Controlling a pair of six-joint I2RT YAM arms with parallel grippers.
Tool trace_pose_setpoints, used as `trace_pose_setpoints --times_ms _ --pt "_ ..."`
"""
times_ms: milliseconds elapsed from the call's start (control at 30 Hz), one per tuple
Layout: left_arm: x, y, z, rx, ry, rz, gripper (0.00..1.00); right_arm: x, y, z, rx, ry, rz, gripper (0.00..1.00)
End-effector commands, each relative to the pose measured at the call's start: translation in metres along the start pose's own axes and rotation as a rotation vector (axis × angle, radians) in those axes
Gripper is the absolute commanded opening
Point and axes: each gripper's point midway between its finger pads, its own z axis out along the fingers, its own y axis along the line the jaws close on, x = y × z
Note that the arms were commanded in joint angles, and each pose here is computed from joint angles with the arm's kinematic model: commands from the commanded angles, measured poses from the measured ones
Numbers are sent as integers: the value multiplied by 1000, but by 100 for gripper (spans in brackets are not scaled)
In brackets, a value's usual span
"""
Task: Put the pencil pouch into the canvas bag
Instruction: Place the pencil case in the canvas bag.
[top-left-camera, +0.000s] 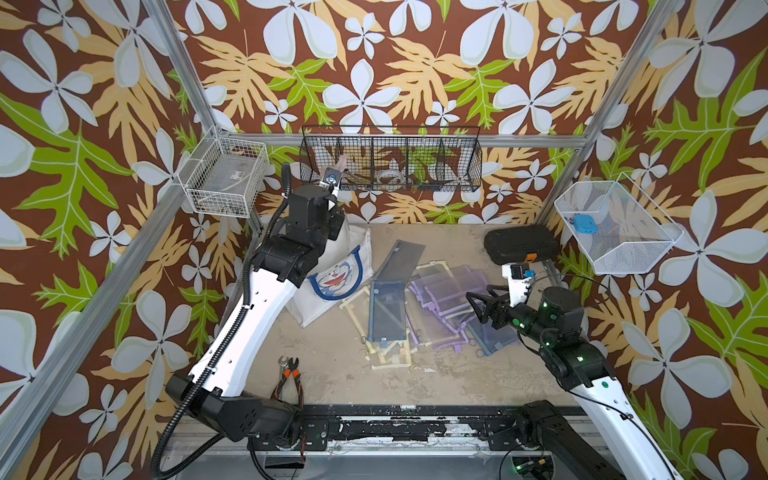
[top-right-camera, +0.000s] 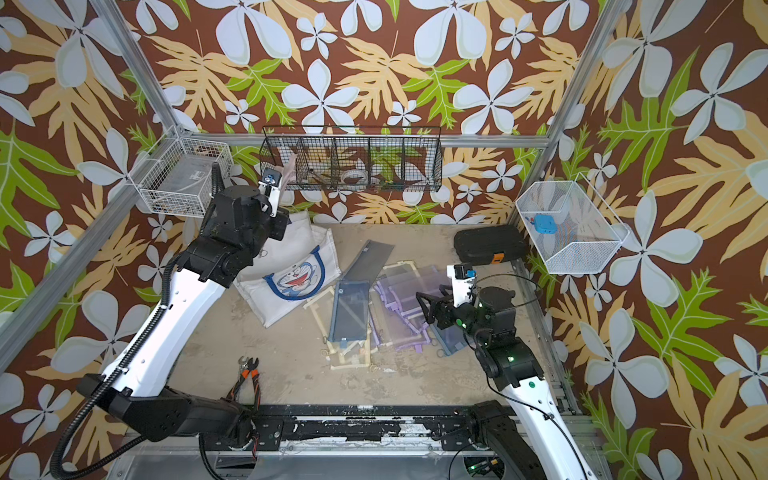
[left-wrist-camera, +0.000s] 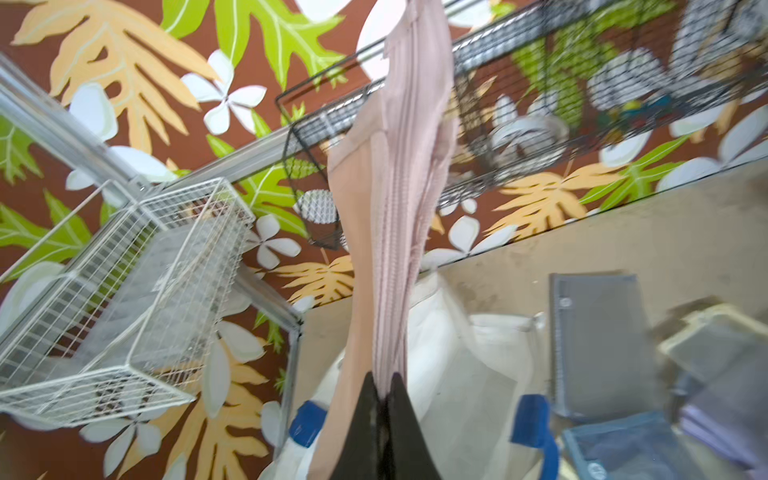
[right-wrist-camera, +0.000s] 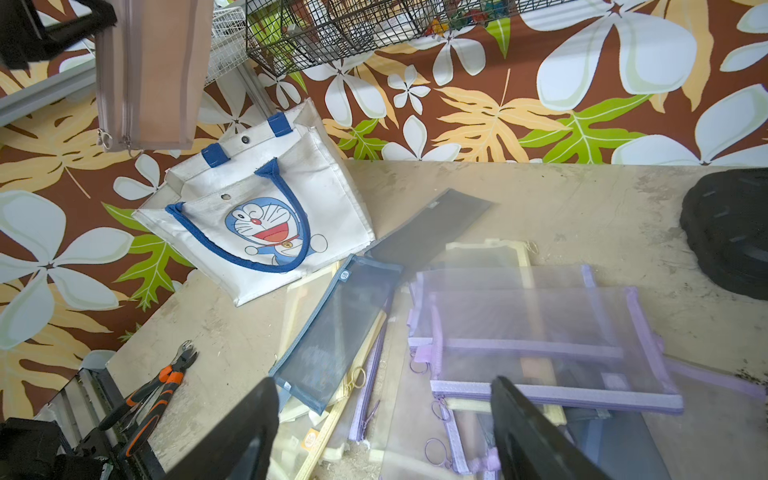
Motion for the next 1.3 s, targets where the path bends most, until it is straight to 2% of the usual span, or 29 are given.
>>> trace_pose_setpoints --times_ms 0,233,467,667,700,800,933,1100,1167,1267 --pt "14 2 13 15 -6 43 0 -2 4 -2 -18 -4 2 79" --pt "71 -20 37 104 76 61 0 -8 6 -4 -18 -19 6 79" --pt "101 -41 50 172 148 34 0 -12 7 -7 -12 -31 5 79" --pt "114 -40 51 147 179 -6 0 -16 6 -7 -4 -41 0 79" --pt "113 -40 50 145 179 -13 6 -16 5 -7 -1 -40 -1 79" --pt "105 -37 50 144 181 -29 42 -20 6 -8 3 -48 -4 80" --pt "91 -26 41 123 176 -63 72 -21 5 -8 9 -48 -6 80" --pt "79 -30 16 179 168 -154 82 -17 2 -6 20 -38 -3 80" --pt "76 -45 -1 228 152 -183 84 -15 0 -4 21 -31 -1 81" --pt "80 -95 -35 355 155 -201 87 -7 -2 -1 21 -8 3 82"
